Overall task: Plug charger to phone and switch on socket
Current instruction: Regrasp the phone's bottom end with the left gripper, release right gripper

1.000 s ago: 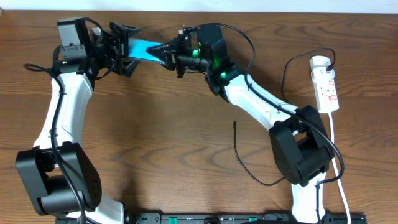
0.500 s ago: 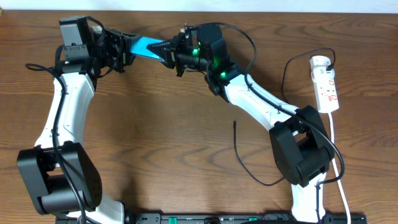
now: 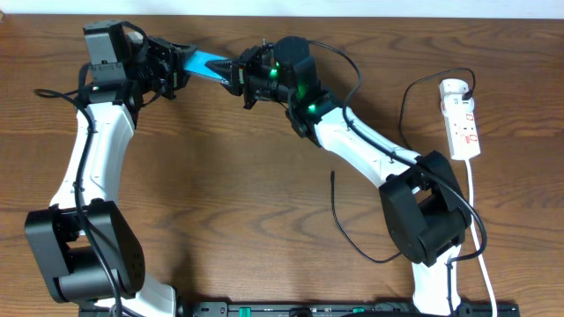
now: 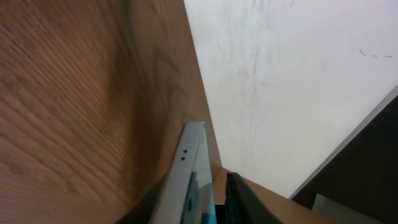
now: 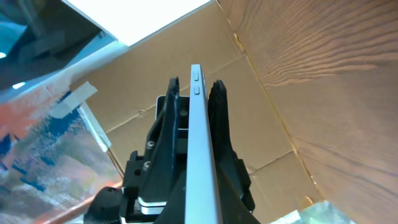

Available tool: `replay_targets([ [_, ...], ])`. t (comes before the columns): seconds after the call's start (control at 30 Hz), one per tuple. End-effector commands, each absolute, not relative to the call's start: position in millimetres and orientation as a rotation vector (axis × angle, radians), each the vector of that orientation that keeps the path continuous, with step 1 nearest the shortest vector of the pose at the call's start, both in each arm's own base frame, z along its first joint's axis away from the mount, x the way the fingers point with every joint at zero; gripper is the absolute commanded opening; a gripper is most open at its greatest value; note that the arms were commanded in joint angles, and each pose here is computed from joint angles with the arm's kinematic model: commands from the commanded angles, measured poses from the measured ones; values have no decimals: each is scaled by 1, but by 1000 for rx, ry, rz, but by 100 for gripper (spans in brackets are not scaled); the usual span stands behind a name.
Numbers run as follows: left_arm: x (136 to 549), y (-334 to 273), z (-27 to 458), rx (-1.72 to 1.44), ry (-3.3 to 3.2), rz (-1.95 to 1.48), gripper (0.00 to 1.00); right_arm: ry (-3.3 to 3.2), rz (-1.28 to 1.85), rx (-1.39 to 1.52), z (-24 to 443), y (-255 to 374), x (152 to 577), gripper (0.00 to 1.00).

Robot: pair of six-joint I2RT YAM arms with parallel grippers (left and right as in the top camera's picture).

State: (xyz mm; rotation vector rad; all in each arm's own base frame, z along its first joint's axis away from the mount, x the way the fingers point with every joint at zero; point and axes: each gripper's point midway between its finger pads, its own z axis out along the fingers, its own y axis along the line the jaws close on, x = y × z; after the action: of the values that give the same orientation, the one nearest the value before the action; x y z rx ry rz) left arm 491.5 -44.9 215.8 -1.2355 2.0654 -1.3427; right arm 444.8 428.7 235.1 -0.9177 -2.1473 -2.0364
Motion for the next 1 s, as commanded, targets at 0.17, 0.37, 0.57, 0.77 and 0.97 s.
replay_targets([
  [0.17, 490, -59, 230, -1136, 2083, -1393, 20, -2121, -2018, -971, 237, 442, 436, 1],
  [0.37, 489, -60, 231, -1134, 2086, -1406, 14, -2123, -2017, -971, 237, 444, 435, 2],
  [0.57, 489, -61, 231, -1134, 2087, -1407, 7, -2123, -2015, -965, 237, 446, 433, 2],
  [0.77, 489, -61, 231, -1134, 2087, -1407, 7, -2123, -2015, -963, 237, 446, 432, 2],
  [0.97, 489, -60, 231, -1134, 2087, -1406, 8, -2123, -2015, -964, 237, 446, 432, 9],
])
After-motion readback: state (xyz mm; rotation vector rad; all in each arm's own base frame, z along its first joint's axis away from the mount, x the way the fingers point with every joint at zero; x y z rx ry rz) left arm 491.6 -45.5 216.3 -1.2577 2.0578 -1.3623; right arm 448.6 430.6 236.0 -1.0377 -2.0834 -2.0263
